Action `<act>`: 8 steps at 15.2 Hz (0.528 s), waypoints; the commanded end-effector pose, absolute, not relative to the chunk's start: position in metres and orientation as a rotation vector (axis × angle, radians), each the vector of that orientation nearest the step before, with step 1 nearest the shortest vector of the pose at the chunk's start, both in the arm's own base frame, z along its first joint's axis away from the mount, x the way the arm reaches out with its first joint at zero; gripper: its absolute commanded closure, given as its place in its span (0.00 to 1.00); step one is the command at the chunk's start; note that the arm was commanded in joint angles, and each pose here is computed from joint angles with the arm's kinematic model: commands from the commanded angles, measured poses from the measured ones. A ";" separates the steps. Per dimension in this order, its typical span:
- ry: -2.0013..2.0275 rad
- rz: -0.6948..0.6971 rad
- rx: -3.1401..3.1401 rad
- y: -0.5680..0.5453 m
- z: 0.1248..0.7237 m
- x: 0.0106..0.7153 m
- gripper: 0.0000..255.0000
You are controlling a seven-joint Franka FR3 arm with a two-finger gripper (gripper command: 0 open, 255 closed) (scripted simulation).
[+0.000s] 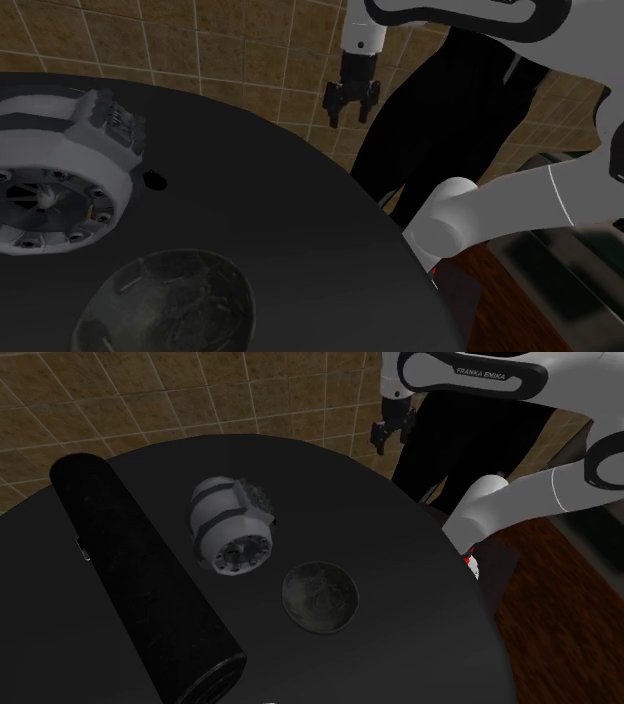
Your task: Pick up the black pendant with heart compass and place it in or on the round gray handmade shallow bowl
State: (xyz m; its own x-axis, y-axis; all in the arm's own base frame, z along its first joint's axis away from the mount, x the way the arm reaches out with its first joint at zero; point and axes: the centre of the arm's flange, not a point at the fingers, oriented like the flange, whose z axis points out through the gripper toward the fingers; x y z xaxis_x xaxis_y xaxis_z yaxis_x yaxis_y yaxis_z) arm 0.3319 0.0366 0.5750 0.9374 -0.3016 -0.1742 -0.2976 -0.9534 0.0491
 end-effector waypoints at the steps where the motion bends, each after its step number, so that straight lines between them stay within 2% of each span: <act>1: -0.555 -0.342 3.069 0.058 0.569 0.338 0.00; 8: -0.812 -0.545 3.042 0.131 0.548 0.370 0.00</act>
